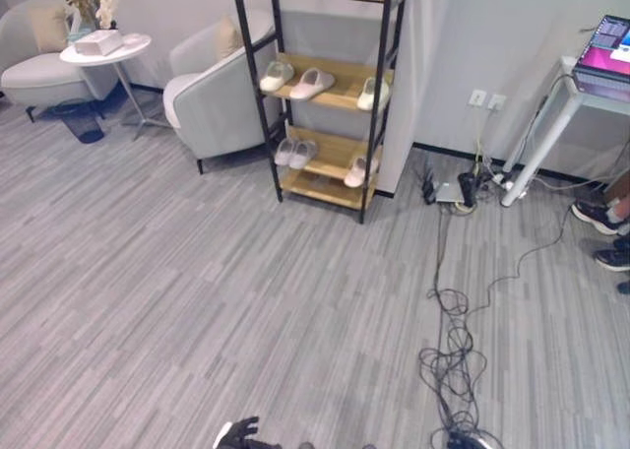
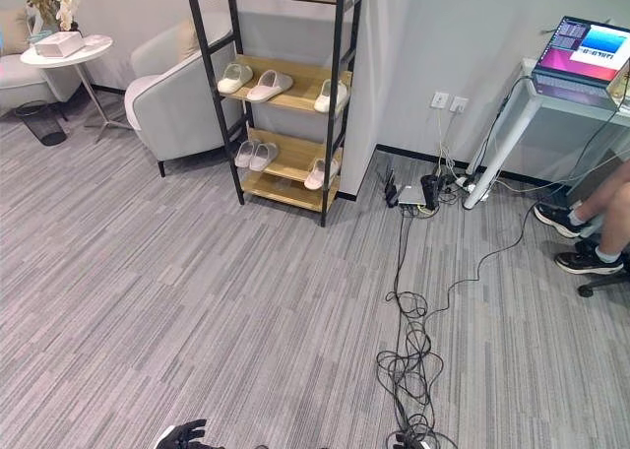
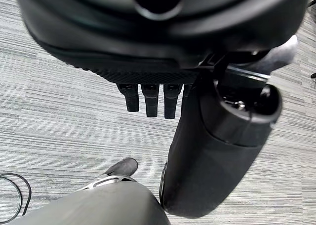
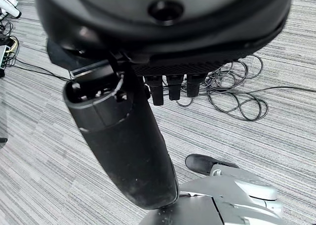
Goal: Arrange the slippers neatly on the shoe rack.
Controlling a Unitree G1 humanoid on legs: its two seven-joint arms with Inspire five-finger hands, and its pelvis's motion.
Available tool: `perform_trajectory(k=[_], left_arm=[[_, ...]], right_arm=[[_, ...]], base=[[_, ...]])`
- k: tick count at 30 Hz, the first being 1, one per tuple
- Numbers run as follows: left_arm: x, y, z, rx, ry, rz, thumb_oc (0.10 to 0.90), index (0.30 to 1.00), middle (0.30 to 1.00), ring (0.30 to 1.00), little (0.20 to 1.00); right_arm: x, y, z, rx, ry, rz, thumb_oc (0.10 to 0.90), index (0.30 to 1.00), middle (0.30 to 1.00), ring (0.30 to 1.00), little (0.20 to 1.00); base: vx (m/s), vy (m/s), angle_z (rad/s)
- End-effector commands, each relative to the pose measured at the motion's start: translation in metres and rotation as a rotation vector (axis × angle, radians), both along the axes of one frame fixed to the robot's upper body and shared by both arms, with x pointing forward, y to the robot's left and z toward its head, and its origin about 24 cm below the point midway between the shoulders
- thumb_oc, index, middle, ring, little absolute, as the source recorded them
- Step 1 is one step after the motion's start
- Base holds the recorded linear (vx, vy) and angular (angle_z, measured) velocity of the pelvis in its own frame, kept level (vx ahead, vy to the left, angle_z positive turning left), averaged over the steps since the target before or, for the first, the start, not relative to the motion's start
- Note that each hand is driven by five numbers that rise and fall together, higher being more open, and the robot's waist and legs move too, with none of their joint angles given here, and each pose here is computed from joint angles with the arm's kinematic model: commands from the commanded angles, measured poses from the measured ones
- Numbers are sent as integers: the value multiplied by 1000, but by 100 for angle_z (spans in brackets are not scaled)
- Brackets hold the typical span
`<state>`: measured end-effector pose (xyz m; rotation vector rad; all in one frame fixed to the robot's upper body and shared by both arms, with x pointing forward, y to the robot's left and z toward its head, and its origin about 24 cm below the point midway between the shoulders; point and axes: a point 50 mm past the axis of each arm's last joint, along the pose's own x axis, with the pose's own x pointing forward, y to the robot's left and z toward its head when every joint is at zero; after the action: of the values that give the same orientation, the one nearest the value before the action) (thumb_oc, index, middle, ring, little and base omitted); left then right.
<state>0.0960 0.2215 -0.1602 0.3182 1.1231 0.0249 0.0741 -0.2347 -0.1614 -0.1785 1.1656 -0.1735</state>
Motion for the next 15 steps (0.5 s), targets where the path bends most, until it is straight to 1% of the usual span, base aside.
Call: perform_trajectory(k=[1, 10, 13, 15], left_arm=[[15, -8, 1, 5, -15, -60, 800, 900, 900, 900, 900], [30, -9, 5, 11, -54, -75, 800, 900, 900, 900, 900], [30, -8, 5, 13, -53, -72, 800, 900, 900, 900, 900], [24, -8, 3, 16, -34, -72, 800, 900, 900, 900, 900]], right_arm=[[20, -18, 9, -61, -51, 11, 800, 900, 900, 900, 900], [25, -27, 12, -73, -74, -22, 800, 900, 900, 900, 900], [24, -29, 13, -79, -70, -21, 800, 900, 900, 900, 900], [23, -31, 13, -85, -63, -16, 800, 900, 900, 900, 900]], base=[[9, -62, 0], [34, -73, 1], [124, -27, 7], [228, 23, 14]])
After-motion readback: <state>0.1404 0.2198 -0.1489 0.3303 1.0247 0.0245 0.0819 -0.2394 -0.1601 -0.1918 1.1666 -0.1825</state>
